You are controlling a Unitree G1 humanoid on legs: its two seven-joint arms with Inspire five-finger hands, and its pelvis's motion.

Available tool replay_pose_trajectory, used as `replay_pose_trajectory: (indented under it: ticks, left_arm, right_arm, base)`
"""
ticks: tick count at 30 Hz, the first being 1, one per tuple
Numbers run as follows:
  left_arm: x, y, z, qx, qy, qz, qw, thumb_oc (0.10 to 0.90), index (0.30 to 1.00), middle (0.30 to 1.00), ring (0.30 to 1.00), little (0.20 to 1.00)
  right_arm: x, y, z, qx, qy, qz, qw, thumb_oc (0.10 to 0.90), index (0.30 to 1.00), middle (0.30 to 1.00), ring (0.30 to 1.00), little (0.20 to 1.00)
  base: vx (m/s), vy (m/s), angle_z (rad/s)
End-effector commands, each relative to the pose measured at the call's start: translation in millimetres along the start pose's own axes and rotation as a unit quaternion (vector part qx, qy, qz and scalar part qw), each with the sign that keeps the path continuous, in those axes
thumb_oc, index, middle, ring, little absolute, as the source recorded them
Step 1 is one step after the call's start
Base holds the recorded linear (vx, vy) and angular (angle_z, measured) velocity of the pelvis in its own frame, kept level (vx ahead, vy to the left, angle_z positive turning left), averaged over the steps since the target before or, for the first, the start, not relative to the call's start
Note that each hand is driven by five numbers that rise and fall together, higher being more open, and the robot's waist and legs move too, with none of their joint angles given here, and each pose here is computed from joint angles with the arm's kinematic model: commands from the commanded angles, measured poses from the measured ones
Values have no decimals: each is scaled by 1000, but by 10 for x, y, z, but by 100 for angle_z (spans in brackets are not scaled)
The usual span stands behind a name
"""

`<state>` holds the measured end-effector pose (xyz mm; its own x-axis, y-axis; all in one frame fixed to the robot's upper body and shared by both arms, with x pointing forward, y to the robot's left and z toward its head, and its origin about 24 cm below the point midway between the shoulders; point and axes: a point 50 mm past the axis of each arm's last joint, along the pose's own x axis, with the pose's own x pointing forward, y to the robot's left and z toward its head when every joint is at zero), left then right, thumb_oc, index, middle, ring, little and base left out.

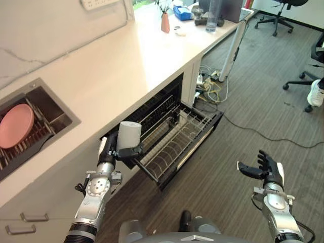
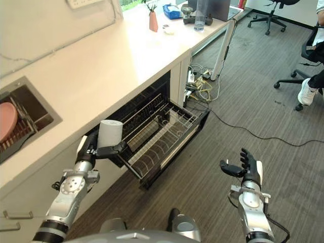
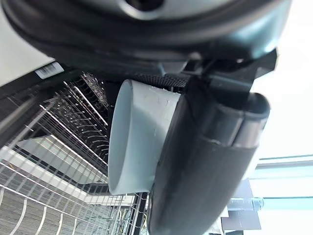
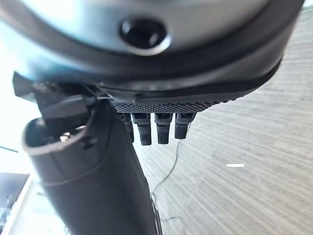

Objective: Place the dishes in the dishwasher.

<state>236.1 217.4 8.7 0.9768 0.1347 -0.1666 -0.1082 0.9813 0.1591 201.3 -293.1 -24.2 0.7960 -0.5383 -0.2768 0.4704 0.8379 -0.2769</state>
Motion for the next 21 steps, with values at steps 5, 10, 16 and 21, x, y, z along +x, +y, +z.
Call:
replay_pose_trajectory:
  ticks: [5,10,16,21]
  left_arm:
    - [91,-50,654,14,-164,-34,986,400,300,300,300,300]
    - [90,-56,644,22,-163,-41,985,400,300,300,300,300]
    - [117,-158,647,26,-164,-57,985,400,300,300,300,300]
    - [154,-243,682,30,-170,-61,983,400,300,300,300,300]
  right_arm:
    - [-72,98,1093,111,-253,85,957,800,900,900,900,900]
    - [-220,326,1230,150,-276,173,933,800,900,900,900,900]
    - [-484,632,1343,212,-285,286,890,800,900,900,900,900]
    - [-562,769,1273,240,-256,321,880,800,900,900,900,900]
  base:
    - [129,164,-70]
    - [27,101,7]
    - [28,56,17]
    - [15,4,1]
